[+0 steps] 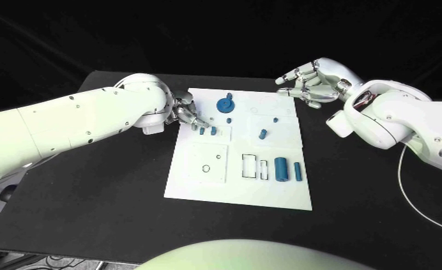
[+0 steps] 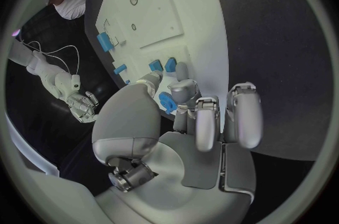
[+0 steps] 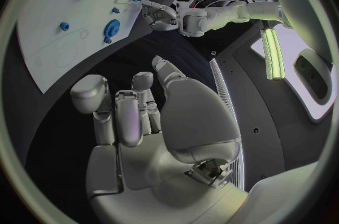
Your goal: Assemble the parts on the task board
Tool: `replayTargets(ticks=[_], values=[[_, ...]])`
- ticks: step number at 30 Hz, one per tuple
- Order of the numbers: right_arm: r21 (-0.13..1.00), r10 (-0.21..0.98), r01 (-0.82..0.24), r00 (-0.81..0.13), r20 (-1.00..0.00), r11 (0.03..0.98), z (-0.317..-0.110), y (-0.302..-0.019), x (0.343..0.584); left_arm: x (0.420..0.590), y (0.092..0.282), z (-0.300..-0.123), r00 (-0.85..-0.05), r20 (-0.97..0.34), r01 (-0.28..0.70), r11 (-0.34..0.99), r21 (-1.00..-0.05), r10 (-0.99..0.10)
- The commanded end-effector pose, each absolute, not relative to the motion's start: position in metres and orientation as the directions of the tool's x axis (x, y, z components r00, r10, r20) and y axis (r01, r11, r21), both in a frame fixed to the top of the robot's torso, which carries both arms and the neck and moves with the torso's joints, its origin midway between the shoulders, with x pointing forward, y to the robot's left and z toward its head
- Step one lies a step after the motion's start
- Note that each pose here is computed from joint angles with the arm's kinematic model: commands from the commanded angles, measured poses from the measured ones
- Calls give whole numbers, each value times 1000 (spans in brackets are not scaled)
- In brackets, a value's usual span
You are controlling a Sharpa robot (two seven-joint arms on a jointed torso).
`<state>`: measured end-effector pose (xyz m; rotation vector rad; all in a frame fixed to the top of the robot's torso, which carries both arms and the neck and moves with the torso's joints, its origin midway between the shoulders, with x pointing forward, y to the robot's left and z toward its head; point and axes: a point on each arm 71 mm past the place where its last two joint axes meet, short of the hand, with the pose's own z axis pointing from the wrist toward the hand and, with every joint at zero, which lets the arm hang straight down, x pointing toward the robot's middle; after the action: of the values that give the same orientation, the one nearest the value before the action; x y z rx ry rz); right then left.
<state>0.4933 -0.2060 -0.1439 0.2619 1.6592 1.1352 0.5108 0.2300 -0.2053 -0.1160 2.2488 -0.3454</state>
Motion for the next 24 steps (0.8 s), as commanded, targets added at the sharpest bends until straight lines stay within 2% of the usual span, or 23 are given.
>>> replayTargets(ticks=[1, 9, 13, 18, 20, 24], values=[[774, 647, -355, -424, -634, 525, -145, -205, 493, 513, 227, -196, -573, -759, 27, 918, -395, -309], [774, 648, -352, -423, -633, 526, -145, -206, 493, 515, 228, -188, -508, -742, 31, 851, -524, -438], [774, 649, -352, -423, -633, 526, -145, -206, 493, 516, 224, -185, -491, -736, 65, 823, -565, -466], [775, 648, -352, -424, -632, 525, -145, -205, 493, 516, 206, -182, -454, -779, 207, 799, -565, -433], [775, 648, -353, -425, -632, 524, -145, -205, 493, 514, 194, -181, -427, -809, 296, 783, -547, -404], [775, 648, -353, -426, -631, 523, -145, -204, 493, 511, 180, -180, -377, -857, 402, 771, -494, -353]])
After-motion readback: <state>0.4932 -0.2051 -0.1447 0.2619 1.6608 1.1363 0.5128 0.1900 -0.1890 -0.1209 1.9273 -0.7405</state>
